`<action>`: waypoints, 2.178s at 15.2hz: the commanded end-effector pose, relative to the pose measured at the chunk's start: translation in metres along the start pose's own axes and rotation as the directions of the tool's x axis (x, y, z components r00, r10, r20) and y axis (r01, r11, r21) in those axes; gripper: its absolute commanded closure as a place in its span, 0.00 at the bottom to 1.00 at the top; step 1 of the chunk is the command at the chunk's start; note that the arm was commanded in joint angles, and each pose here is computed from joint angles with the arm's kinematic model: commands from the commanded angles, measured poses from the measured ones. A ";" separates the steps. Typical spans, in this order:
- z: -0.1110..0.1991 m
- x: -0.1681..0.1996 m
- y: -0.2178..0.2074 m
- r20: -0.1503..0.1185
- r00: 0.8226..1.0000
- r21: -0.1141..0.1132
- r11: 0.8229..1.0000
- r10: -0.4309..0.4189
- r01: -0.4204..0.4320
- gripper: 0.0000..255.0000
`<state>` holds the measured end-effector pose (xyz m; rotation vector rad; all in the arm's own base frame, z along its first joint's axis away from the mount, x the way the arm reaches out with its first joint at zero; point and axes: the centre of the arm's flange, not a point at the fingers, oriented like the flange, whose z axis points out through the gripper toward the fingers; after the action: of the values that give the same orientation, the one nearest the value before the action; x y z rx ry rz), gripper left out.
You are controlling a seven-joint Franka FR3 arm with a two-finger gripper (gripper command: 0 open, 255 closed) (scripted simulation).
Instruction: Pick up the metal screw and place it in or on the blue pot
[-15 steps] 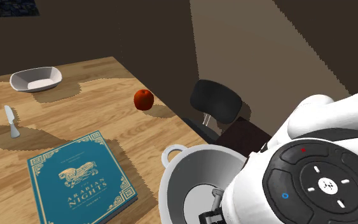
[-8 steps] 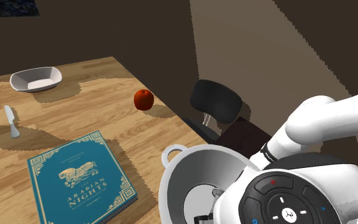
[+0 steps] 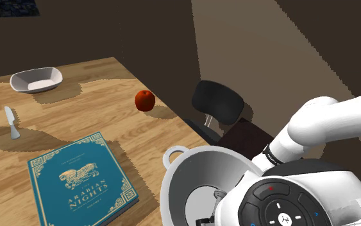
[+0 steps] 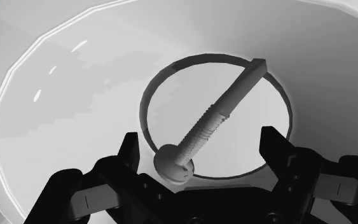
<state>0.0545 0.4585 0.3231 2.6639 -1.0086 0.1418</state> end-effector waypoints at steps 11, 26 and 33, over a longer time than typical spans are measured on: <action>0.000 0.000 0.000 0.000 1.000 0.000 1.000 0.000 0.000 1.00; 0.073 0.051 0.027 0.279 0.811 0.116 0.821 0.514 -0.560 0.00; 0.073 0.051 0.027 0.279 0.811 0.116 0.821 0.514 -0.560 1.00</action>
<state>0.0742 0.3846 0.2693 2.5126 -1.9125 0.0375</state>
